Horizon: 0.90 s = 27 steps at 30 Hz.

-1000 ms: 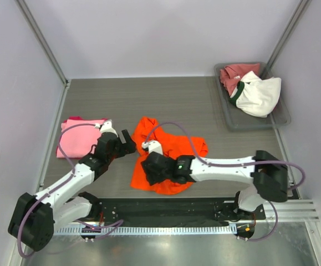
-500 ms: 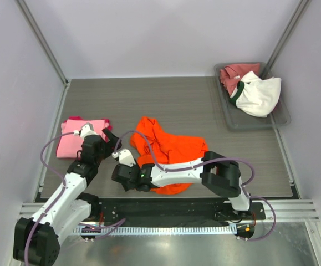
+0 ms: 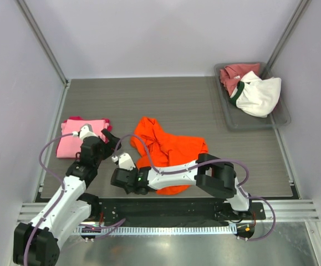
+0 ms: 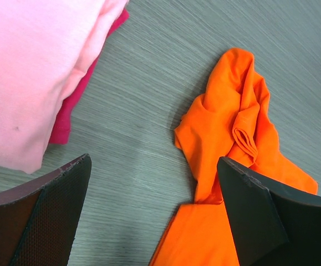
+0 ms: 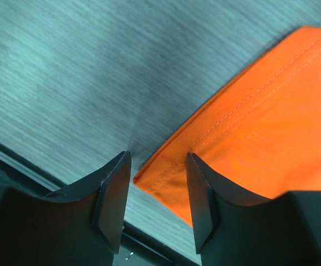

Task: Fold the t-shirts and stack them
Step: Flatten the tshirt out

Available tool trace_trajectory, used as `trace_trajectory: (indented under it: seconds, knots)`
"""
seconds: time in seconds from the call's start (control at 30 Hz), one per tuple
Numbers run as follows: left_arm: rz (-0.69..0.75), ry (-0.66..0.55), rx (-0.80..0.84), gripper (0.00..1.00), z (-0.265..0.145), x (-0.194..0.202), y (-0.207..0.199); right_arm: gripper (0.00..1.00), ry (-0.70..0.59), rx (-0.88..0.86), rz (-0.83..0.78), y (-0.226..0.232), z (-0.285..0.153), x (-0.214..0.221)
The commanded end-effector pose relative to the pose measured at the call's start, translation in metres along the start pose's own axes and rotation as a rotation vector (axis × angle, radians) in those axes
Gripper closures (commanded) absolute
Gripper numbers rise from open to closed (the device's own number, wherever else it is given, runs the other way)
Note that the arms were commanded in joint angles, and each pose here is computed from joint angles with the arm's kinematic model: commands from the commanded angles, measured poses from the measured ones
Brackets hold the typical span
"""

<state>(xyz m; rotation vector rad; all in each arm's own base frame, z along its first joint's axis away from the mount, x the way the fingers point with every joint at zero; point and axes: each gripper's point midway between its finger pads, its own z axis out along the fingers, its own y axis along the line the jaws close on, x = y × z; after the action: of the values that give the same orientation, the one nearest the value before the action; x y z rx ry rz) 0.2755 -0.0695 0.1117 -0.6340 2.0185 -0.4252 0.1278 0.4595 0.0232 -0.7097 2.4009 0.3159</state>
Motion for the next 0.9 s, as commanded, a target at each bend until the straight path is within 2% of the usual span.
trace_trajectory:
  seconds: [0.0, 0.03, 0.07, 0.13, 0.27, 0.43, 0.6, 0.8, 0.87]
  knots:
    - [0.003, 0.000, 0.035, 0.04, 0.000, 0.000, -0.005, 0.55, 0.021, -0.012, 0.002, 0.010, -0.013, 0.012]
    - [0.002, 0.000, 0.035, 0.04, 0.000, 0.000, -0.005, 0.60, 0.028, -0.010, 0.001, 0.011, -0.013, 0.014]
    - [0.003, 0.006, 0.032, 0.05, 0.001, 0.002, -0.004, 0.70, 0.037, 0.004, -0.003, 0.008, -0.014, 0.017]
    - [0.009, 0.013, 0.035, 0.05, 0.002, 0.003, -0.005, 0.76, 0.038, 0.023, 0.002, 0.002, -0.018, 0.021]
    - [0.033, 0.032, 0.063, 0.05, 0.003, 0.007, -0.009, 0.99, 0.032, 0.044, 0.009, -0.013, -0.034, 0.023]
    - [0.058, 0.070, 0.101, 0.05, 0.006, 0.014, -0.015, 0.99, -0.030, 0.189, 0.018, -0.068, -0.064, 0.015]
    - [0.064, 0.099, 0.124, 0.05, 0.008, 0.018, -0.021, 0.99, -0.067, 0.300, 0.133, -0.149, -0.094, 0.010]
    - [0.069, 0.125, 0.168, 0.05, 0.009, 0.024, -0.028, 0.99, -0.274, 0.317, 0.337, -0.228, -0.171, -0.035]
    - [0.069, 0.134, 0.192, 0.05, 0.008, 0.025, -0.032, 0.99, -0.324, 0.301, 0.350, -0.242, -0.194, -0.045]
